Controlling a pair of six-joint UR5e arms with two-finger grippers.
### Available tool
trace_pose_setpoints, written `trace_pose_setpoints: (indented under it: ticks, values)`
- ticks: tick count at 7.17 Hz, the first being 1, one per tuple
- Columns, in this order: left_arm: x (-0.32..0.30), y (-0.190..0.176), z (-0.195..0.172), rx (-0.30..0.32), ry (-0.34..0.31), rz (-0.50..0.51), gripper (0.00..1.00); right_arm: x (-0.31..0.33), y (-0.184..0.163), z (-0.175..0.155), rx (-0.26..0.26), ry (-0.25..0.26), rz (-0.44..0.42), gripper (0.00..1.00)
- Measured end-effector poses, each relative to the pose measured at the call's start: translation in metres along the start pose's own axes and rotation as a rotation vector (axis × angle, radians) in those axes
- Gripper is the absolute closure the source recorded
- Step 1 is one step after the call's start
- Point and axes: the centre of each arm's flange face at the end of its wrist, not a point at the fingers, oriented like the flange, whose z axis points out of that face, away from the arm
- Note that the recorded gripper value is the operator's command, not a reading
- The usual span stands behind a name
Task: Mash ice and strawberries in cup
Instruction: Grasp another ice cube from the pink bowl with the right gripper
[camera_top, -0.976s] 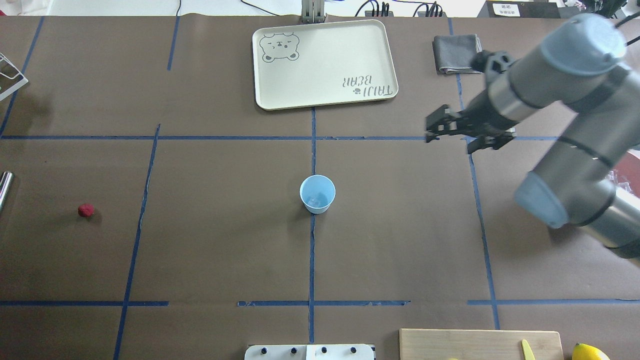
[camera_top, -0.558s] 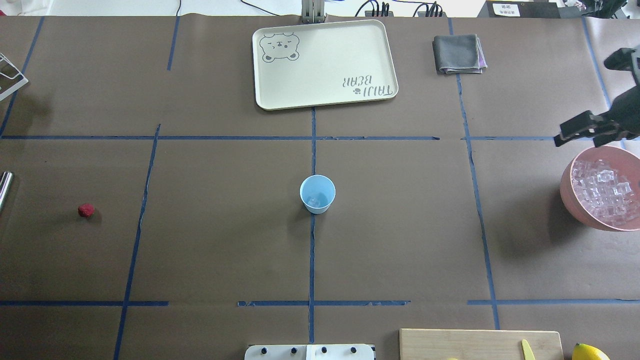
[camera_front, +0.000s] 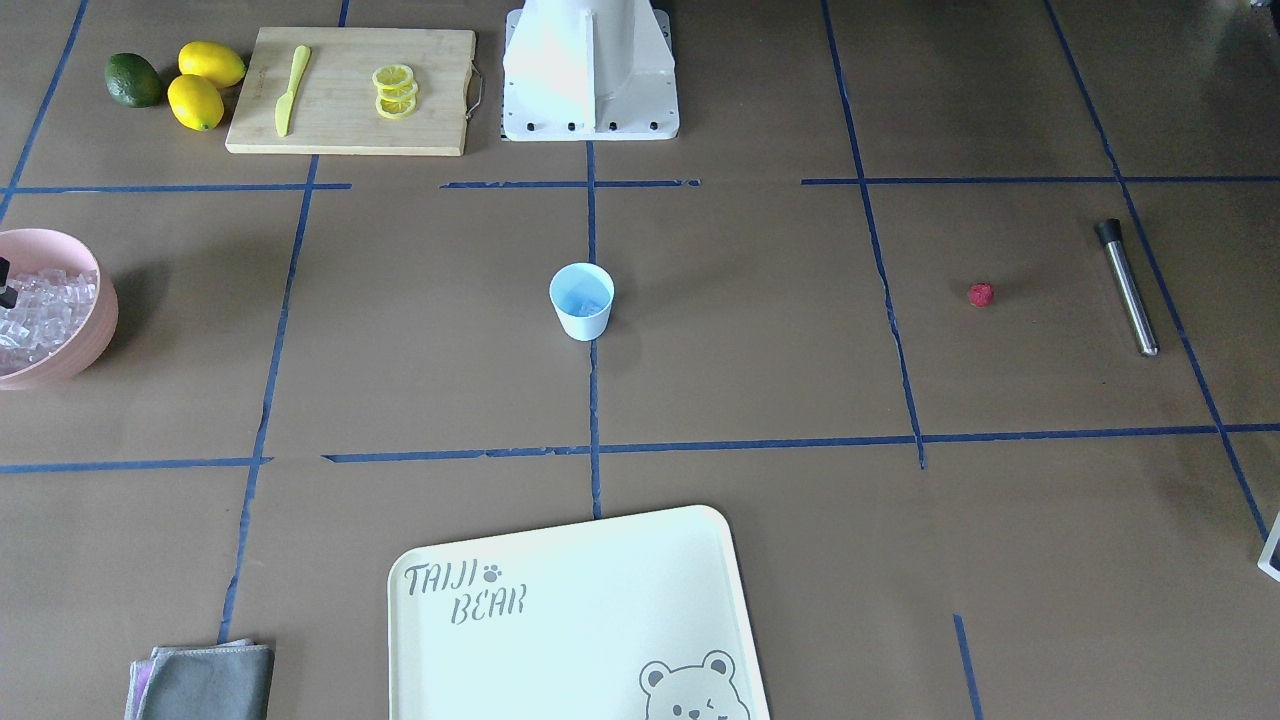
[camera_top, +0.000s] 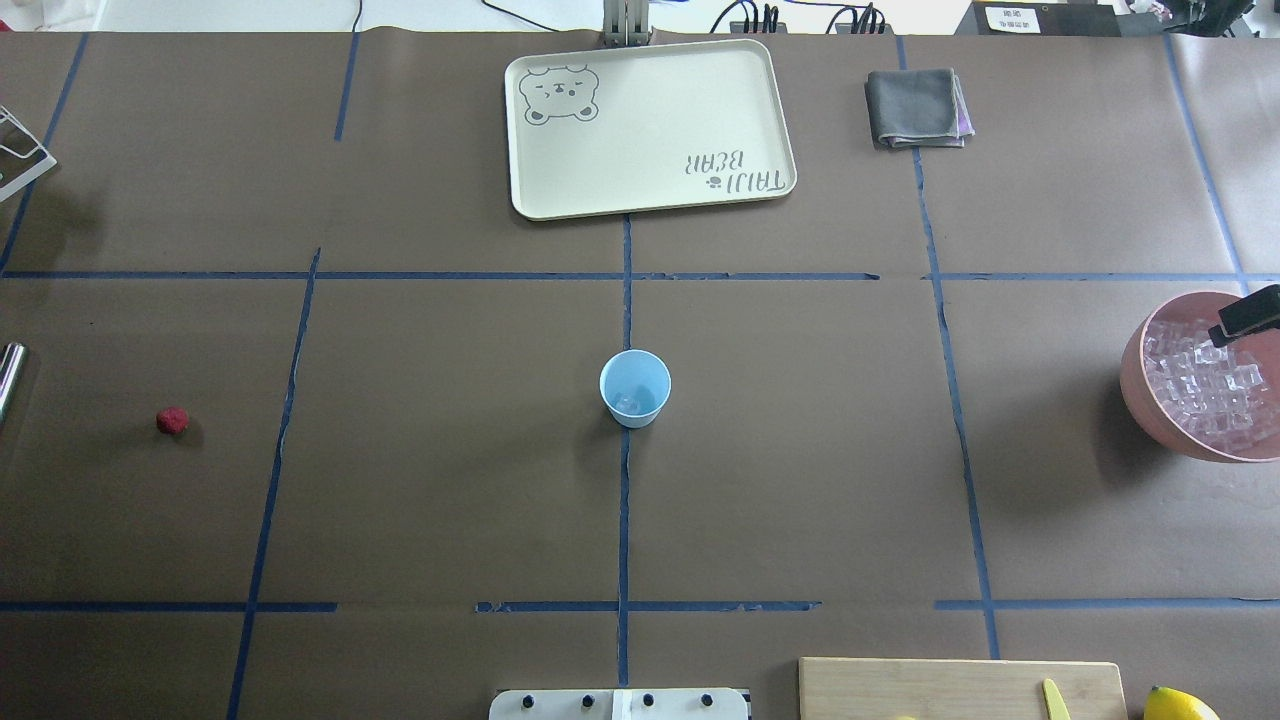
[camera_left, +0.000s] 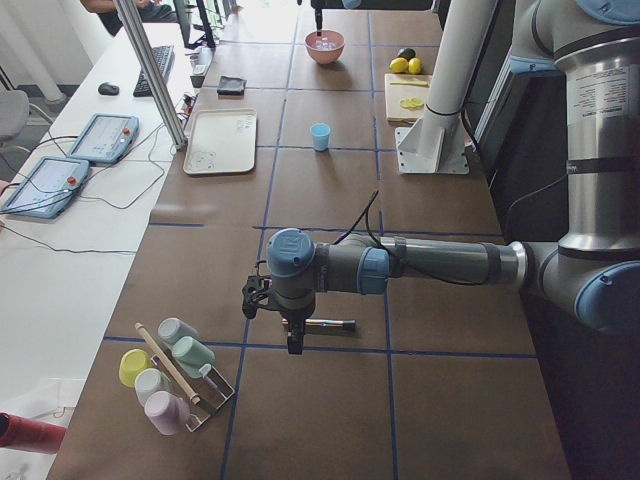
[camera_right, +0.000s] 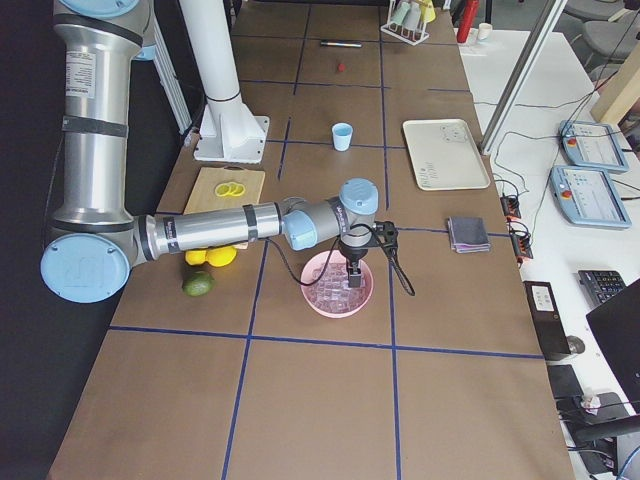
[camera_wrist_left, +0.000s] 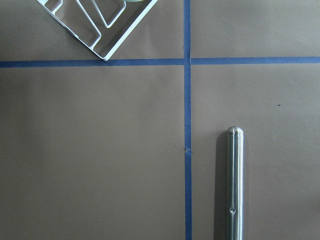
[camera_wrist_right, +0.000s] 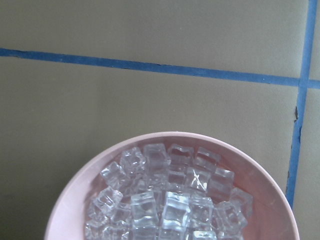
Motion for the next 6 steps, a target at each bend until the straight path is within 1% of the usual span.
trace_pose_setpoints:
  ticks: [1, 3, 5, 6]
  values:
    - [0.000, 0.001, 0.000, -0.001, 0.000, -0.001, 0.00, 0.000, 0.003, 0.010, -0.022, 0.005, 0.006, 0.02]
    - [0.000, 0.002, 0.001, -0.001, 0.000, -0.001, 0.00, -0.013, 0.006, 0.028, -0.056, 0.011, 0.030, 0.06]
    - [0.000, 0.002, 0.000, -0.001, 0.000, 0.000, 0.00, -0.011, 0.011, 0.037, -0.071, 0.025, 0.042, 0.08]
    - [0.000, 0.002, 0.000, -0.001, 0.000, 0.000, 0.00, -0.006, 0.012, 0.041, -0.072, 0.043, 0.047, 0.10]
